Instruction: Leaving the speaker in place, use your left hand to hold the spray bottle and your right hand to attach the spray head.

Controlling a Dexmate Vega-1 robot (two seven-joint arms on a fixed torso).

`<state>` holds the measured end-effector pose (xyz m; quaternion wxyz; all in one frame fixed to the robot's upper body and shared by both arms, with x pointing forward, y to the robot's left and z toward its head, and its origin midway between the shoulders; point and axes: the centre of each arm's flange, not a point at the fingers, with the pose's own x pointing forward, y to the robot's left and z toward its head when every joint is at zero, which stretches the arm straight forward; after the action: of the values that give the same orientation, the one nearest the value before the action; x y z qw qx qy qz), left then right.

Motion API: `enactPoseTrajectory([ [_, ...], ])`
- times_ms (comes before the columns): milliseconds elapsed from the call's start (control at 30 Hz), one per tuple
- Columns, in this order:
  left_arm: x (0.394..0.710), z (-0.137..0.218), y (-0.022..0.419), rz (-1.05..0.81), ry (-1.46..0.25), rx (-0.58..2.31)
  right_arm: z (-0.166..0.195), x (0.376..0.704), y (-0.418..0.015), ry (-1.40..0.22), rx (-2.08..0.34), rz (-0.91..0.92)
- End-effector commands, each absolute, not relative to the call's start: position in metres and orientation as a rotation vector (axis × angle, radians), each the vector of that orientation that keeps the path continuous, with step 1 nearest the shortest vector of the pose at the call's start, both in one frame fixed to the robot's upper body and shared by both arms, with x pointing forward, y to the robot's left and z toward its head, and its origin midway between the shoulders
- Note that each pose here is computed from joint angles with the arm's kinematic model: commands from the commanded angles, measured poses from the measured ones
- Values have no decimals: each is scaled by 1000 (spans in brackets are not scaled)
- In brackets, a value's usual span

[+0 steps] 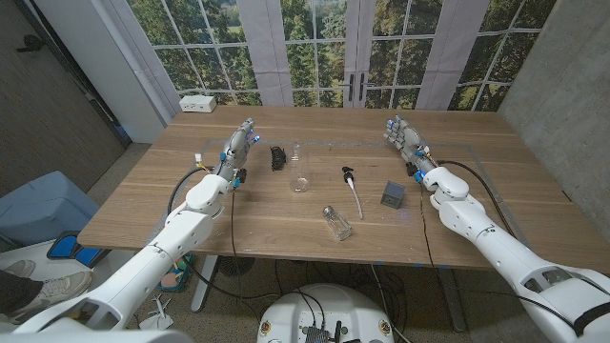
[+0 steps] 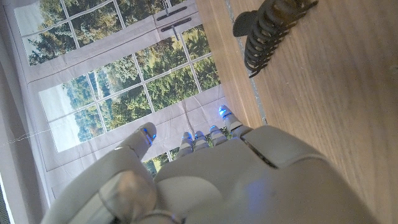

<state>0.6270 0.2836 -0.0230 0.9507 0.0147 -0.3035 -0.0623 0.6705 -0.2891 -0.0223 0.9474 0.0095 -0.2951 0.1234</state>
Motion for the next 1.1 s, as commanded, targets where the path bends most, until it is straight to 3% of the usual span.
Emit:
enactPoseTrajectory([
  [33,624,-22,278,-136,-640,118,-27,657,-284,-604,-46,198],
  [1100,609,-24,261,-165,-677,490,-33,614,-273,-607,-262,36],
])
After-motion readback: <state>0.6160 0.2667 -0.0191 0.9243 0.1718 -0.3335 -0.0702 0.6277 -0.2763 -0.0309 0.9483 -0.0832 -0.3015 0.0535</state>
